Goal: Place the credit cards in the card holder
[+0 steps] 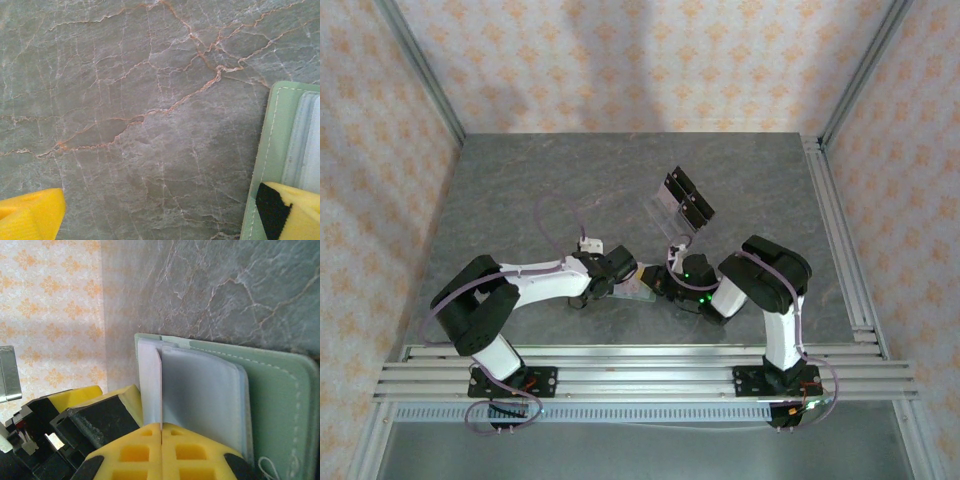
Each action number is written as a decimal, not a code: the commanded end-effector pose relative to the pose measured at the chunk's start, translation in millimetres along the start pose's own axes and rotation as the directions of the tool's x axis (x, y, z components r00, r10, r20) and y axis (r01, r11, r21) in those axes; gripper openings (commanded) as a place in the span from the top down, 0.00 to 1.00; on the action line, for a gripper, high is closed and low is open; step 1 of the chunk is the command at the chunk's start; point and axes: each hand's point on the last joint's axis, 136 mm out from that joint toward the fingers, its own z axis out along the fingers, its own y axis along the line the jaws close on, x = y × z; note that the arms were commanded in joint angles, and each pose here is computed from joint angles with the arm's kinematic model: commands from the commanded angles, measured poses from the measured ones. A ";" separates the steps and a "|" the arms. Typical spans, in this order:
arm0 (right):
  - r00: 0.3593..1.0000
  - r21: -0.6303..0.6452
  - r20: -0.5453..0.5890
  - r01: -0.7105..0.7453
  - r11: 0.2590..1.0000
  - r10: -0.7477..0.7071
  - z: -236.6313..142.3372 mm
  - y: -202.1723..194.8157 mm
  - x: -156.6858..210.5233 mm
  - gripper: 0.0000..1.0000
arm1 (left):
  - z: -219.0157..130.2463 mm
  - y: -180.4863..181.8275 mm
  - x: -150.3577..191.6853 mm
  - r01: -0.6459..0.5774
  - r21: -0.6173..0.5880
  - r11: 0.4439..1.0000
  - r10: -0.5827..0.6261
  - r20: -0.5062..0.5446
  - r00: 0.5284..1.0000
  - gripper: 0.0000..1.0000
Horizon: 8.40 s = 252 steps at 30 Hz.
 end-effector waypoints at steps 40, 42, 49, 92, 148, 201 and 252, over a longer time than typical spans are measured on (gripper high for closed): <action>0.998 0.097 -0.057 -0.029 0.995 0.035 9.3 -29.0 9.5 0.99 | 1.5 11.1 5.0 -0.015 -0.058 0.998 0.015 0.006 1.000 0.00; 0.997 0.099 -0.062 -0.028 0.995 0.035 9.9 -28.2 10.2 0.90 | 1.2 10.8 4.2 -0.012 -0.057 0.998 0.013 0.008 1.000 0.00; 0.998 0.125 -0.055 -0.016 0.992 0.023 3.6 -17.0 4.7 0.63 | -0.2 11.6 3.0 -0.009 -0.056 0.998 0.010 0.009 1.000 0.00; 0.892 0.590 -0.404 0.422 0.688 -0.201 -5.4 -10.3 -2.3 1.00 | 17.0 44.6 9.0 0.086 -0.098 0.992 -0.091 -0.050 0.995 0.00; 0.879 0.489 -0.407 0.440 0.753 -0.249 30.9 28.2 4.0 0.88 | 19.8 35.1 15.6 0.096 -0.069 0.993 -0.101 -0.074 0.992 0.00; 0.895 0.548 -0.396 0.411 0.728 -0.208 21.2 -8.1 -12.4 0.95 | 21.2 34.8 15.7 0.092 -0.076 0.993 -0.097 -0.074 0.993 0.01; 0.867 0.503 -0.435 0.457 0.733 -0.242 35.5 15.3 10.9 1.00 | 24.2 31.4 17.1 0.086 -0.072 0.994 -0.091 -0.079 0.993 0.00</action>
